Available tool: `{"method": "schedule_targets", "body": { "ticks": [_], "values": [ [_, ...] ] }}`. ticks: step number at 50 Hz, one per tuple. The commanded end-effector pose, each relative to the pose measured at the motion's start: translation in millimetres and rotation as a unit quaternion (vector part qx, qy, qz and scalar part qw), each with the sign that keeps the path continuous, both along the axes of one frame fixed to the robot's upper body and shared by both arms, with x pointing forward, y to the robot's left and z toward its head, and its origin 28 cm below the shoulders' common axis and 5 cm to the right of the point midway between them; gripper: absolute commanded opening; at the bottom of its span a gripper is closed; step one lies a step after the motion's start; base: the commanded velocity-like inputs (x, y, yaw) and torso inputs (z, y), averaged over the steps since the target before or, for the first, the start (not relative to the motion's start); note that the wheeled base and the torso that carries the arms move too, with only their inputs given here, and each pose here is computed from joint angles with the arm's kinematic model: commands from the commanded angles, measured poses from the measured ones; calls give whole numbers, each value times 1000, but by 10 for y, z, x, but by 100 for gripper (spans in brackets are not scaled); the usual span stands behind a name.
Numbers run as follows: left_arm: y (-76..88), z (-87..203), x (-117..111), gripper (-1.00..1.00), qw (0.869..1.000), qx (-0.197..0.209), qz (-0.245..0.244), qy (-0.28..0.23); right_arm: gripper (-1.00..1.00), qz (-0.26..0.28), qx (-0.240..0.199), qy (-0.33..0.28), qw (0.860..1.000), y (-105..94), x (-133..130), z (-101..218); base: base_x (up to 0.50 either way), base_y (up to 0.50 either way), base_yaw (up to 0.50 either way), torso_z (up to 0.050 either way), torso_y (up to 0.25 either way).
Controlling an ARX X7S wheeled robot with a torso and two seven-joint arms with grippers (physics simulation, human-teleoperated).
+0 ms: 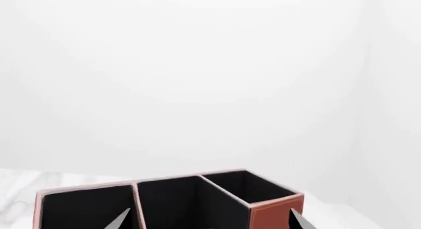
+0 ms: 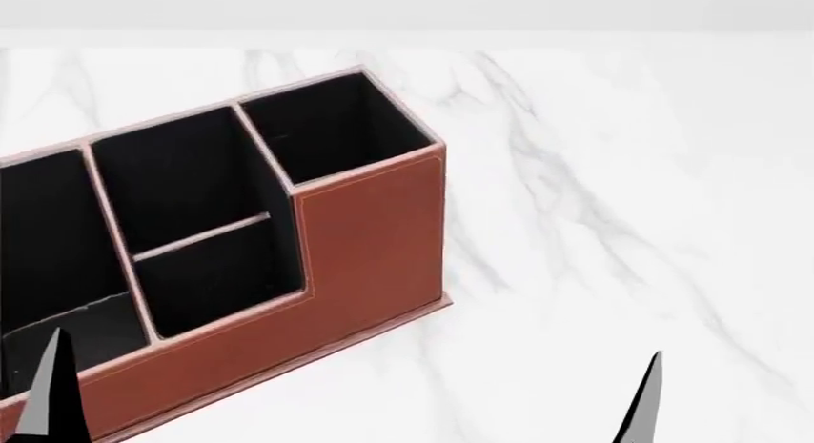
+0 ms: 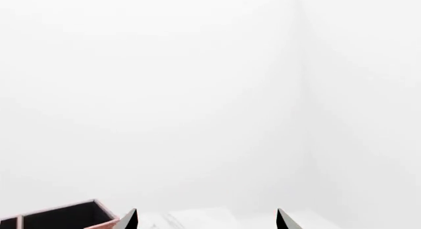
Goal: Pick up the book and place it in the left compartment of the caddy.
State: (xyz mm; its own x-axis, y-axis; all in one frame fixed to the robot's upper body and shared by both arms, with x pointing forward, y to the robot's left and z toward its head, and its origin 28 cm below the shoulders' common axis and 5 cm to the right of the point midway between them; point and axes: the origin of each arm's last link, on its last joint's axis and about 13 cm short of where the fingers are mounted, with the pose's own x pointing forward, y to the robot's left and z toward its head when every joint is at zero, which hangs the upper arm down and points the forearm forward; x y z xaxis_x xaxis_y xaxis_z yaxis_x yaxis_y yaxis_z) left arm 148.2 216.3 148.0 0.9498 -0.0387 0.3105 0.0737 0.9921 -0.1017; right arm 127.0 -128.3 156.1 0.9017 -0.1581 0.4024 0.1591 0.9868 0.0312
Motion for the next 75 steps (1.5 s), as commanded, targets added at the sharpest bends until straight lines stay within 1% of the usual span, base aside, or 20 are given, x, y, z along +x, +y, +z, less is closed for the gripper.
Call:
{"method": "schedule_targets", "body": {
  "ticks": [1,6,8,9,12,20,25,33,75],
  "values": [
    [5,13,-4,100,1000,0,1,-1,100,-40,20,30,999,-36,39,-50,0,0,0,0,0],
    [8,1,2,100,1000,0,0,0,100,-32,10,19,999,-22,19,-27,0,0,0,0,0],
    [7,2,1,100,1000,0,0,0,100,-25,14,11,1000,-17,10,-22,0,0,0,0,0],
    [7,2,0,100,1000,0,0,0,100,-32,2,19,999,-18,12,-29,0,0,0,0,0],
    [9,1,1,100,1000,0,0,0,100,-30,-1,22,999,-15,11,-31,0,0,57,0,0],
    [9,12,-6,100,1000,0,0,-1,100,-24,-18,24,999,0,16,-27,0,0,500,0,0],
    [8,11,-2,100,1000,1,-1,0,100,-22,-14,23,999,1,15,-22,0,0,500,0,0],
    [13,10,0,100,1000,-3,2,0,100,-13,-24,26,999,15,21,-39,0,0,500,0,0],
    [16,22,-19,100,1000,-3,3,0,100,1,-33,25,999,44,15,-33,0,0,500,0,0]
  ]
}}
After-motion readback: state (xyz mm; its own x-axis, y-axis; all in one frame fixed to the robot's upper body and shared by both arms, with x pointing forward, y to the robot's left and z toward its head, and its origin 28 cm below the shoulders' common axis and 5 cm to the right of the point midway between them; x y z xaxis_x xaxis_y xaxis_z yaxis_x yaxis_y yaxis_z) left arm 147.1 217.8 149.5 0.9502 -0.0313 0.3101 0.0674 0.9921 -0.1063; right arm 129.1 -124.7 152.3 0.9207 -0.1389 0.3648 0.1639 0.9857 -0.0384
